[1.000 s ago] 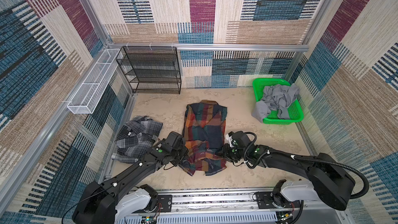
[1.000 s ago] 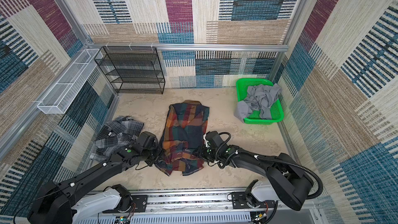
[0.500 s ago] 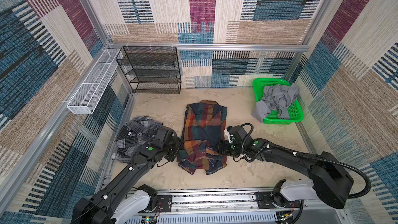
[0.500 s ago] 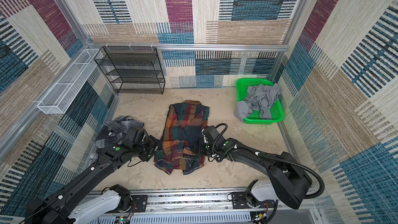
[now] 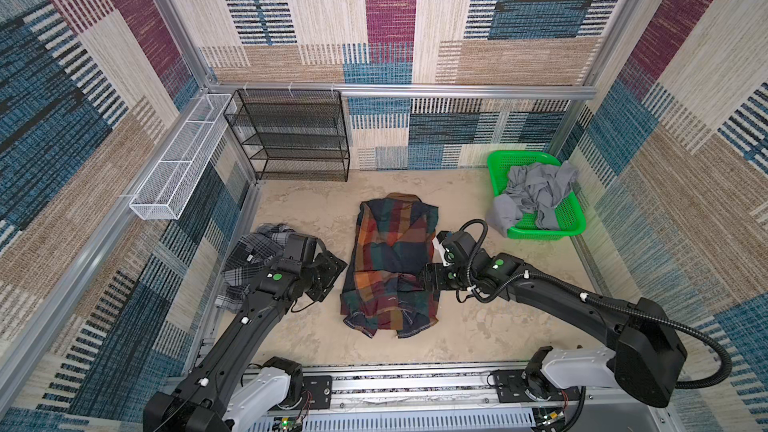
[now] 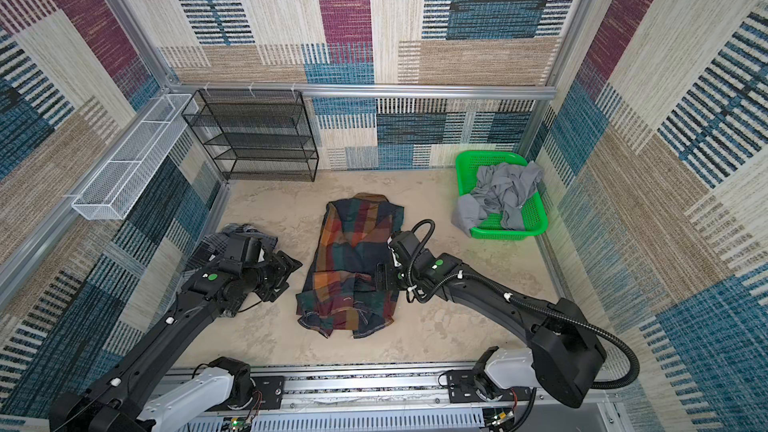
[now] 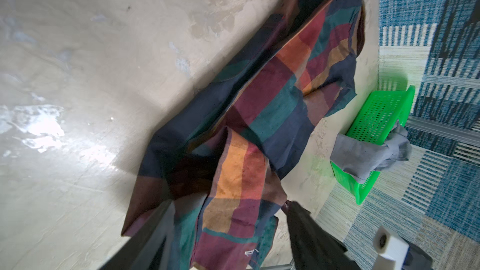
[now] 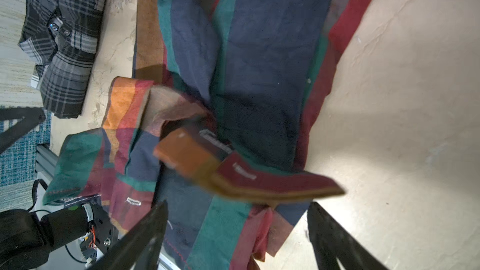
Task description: Fold and stack the long sleeve shirts
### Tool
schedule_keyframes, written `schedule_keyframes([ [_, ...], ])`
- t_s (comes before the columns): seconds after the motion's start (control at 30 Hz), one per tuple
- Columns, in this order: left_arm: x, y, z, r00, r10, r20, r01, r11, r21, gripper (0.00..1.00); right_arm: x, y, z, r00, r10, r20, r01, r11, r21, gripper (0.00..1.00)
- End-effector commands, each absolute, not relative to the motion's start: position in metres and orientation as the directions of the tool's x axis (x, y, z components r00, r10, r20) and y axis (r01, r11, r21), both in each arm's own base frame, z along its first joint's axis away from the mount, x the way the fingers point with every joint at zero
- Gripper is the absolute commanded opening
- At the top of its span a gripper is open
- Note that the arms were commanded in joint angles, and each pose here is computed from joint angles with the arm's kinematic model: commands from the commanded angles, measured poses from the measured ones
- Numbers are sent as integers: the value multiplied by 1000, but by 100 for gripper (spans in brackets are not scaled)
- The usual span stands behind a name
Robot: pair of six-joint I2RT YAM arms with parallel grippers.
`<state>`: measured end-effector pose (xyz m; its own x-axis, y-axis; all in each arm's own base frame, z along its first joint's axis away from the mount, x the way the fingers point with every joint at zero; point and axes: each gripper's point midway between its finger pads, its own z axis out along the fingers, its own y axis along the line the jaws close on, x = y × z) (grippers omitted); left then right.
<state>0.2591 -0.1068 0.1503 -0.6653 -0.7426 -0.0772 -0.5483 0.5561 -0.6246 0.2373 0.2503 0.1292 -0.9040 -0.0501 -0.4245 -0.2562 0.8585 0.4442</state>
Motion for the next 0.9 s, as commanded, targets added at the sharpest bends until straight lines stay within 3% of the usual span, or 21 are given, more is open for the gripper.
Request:
schedule_keyframes([
  [0.0, 264, -101, 164, -705, -699, -120, -487, 600, -634, 72, 232, 254, 146, -881, -82, -466, -320, 829, 459, 85],
  [0.23, 280, -75, 190, -694, -695, -191, -446, 622, -643, 72, 208, 288, 165, -840, -188, -510, -457, 753, 474, 81],
  [0.37, 283, -64, 199, -680, -688, -253, -420, 649, -635, 72, 183, 320, 172, -768, -317, -556, -580, 713, 394, 81],
  [0.6, 285, -31, 209, -639, -660, -396, -395, 723, -567, 72, 162, 333, 137, -619, -534, -576, -681, 730, 54, 80],
  [0.73, 281, -11, 220, -592, -623, -511, -393, 777, -492, 72, 147, 340, 116, -467, -693, -550, -720, 658, -218, 82],
  [0.87, 274, 5, 224, -542, -598, -590, -409, 802, -436, 72, 142, 341, 99, -382, -777, -500, -708, 594, -382, 84],
])
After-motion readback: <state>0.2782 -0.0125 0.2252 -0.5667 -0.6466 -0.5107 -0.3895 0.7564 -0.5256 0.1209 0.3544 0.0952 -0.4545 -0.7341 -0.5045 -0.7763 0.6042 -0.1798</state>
